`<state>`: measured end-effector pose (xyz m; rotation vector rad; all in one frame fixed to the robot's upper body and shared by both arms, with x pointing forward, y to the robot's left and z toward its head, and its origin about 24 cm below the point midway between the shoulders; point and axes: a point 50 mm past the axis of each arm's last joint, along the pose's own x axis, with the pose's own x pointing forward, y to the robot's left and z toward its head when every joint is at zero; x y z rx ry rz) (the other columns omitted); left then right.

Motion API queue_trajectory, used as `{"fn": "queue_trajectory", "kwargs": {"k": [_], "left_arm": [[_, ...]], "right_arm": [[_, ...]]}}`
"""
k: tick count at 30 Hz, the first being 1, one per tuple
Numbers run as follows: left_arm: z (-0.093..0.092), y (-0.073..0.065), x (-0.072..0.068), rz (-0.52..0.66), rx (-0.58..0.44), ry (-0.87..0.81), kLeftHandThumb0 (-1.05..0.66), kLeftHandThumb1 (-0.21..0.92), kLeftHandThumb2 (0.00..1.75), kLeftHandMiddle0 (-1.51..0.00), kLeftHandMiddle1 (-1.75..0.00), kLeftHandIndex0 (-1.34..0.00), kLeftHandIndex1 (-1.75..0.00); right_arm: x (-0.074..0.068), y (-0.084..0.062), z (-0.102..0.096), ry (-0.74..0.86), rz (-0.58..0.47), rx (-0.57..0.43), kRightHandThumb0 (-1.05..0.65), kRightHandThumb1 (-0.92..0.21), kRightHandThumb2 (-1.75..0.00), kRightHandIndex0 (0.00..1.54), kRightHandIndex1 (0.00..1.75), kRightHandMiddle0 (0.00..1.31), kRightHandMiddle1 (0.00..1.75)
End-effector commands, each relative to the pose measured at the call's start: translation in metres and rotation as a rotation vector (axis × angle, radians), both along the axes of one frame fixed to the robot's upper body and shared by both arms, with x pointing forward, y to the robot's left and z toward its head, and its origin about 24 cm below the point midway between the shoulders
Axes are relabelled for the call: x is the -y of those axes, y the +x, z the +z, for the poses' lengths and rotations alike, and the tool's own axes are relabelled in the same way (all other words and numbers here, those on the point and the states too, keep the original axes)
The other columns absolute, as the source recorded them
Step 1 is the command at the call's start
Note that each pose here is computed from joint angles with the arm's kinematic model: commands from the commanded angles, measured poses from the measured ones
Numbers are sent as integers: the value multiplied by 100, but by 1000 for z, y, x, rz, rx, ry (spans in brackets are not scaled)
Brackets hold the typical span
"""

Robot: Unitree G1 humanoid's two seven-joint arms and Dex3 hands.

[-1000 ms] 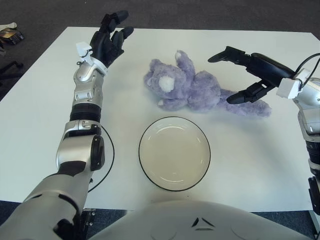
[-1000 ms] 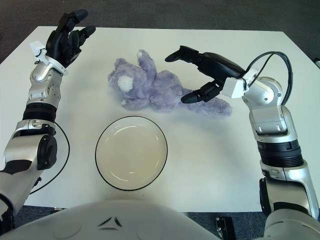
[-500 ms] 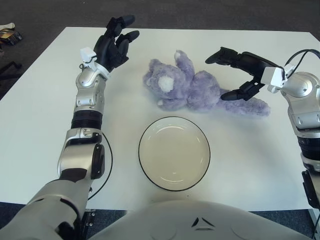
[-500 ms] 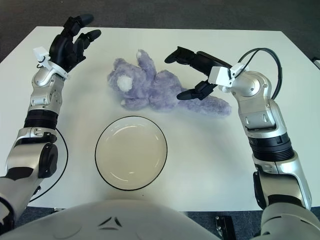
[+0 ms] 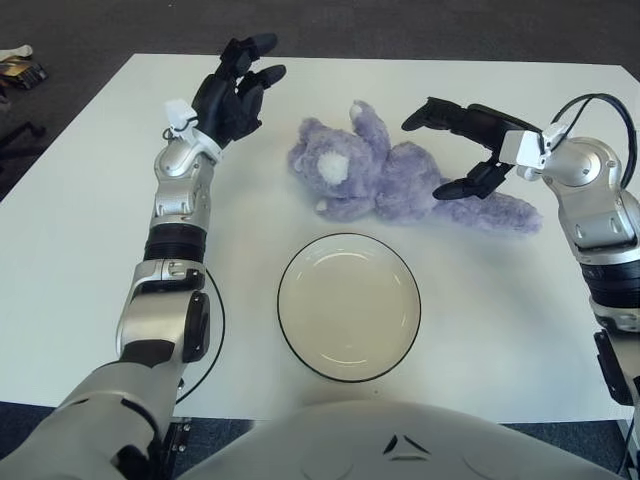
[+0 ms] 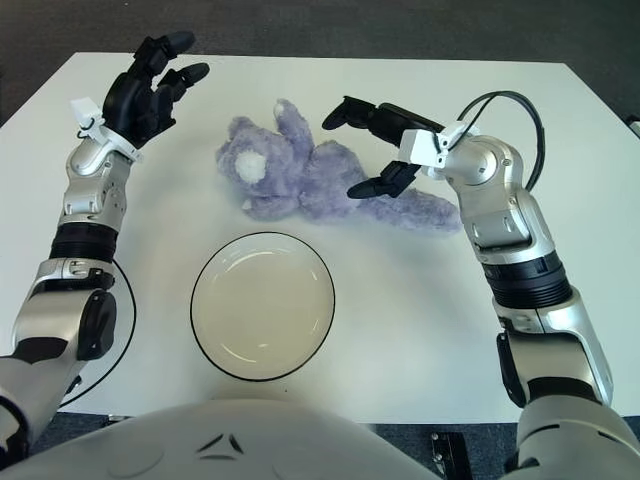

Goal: Put the doll into the plate.

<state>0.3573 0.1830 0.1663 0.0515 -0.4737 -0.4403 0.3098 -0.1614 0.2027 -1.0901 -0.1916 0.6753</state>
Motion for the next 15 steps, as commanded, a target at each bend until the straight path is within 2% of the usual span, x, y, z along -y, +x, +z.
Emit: {"fn": "queue_trajectory", "kwargs": {"k": [1, 7, 15], "left_arm": [[0, -2, 0, -8, 10, 7, -59, 83, 59, -14, -60, 0, -64], [0, -3, 1, -15, 15, -7, -58, 82, 60, -14, -60, 0, -68], [0, -4, 1, -17, 21, -14, -58, 80, 61, -14, -60, 0, -74]], "right_arm": [[-6, 5, 5, -43, 16, 6, -79, -42, -74, 14, 2, 0, 84], [-7, 13, -1, -21, -3, -54, -81, -44, -71, 9, 0, 0, 80], [-14, 19, -5, -54, -52, -101, -75, -37, -77, 4, 0, 0, 82]]}}
